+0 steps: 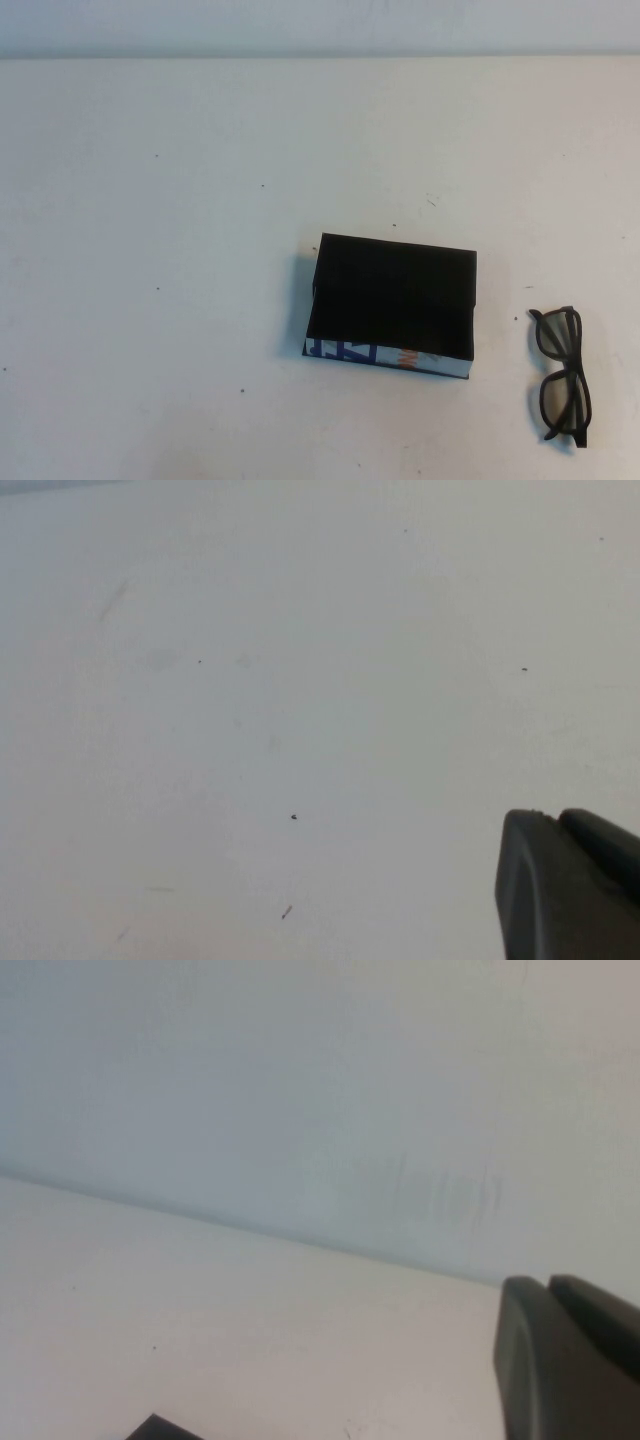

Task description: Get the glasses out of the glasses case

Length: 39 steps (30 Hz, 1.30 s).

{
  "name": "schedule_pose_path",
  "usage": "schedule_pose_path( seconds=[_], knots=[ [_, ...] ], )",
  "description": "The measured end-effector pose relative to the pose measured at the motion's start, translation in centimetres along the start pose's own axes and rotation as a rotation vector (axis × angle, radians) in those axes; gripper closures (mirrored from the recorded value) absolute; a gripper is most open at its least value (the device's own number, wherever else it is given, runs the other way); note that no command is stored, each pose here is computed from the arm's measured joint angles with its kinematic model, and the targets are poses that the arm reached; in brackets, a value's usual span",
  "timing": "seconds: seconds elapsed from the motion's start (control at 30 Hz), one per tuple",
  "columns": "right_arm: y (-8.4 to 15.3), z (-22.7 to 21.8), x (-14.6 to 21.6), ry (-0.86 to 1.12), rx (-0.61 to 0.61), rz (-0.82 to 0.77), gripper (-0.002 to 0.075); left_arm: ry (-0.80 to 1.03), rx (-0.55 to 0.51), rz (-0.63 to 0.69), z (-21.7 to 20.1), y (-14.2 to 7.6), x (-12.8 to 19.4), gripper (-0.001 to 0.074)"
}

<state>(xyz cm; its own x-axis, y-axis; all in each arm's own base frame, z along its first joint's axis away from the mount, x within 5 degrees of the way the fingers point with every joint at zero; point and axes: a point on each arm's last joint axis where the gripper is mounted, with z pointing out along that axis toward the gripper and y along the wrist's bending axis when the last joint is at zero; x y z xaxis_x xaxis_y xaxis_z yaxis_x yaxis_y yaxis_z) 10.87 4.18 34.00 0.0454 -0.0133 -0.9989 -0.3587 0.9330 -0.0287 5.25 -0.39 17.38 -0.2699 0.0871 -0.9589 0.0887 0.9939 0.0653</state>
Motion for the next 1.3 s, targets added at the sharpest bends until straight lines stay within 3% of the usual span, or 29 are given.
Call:
schedule_pose_path(
  seconds=[0.2,0.47,0.67,0.9,1.3],
  knots=[
    [-0.4,-1.3,3.1,0.002,0.05,0.016,0.0743,0.0,0.0,0.0,0.0,0.0,0.0,0.0739],
    [-2.2,-4.6,7.5,-0.024,0.318,0.01,0.0743,0.0,0.0,0.0,0.0,0.0,0.0,0.0739],
    [-2.4,-6.2,12.3,-0.003,0.436,0.051,0.0743,0.0,0.0,0.0,0.0,0.0,0.0,0.0739],
    [-2.1,-6.6,14.2,0.056,0.436,0.147,0.0743,0.0,0.0,0.0,0.0,0.0,0.0,0.0739],
    [-1.2,-6.7,16.1,0.275,0.322,0.204,0.0743,0.0,0.0,0.0,0.0,0.0,0.0,0.0739]
  ],
)
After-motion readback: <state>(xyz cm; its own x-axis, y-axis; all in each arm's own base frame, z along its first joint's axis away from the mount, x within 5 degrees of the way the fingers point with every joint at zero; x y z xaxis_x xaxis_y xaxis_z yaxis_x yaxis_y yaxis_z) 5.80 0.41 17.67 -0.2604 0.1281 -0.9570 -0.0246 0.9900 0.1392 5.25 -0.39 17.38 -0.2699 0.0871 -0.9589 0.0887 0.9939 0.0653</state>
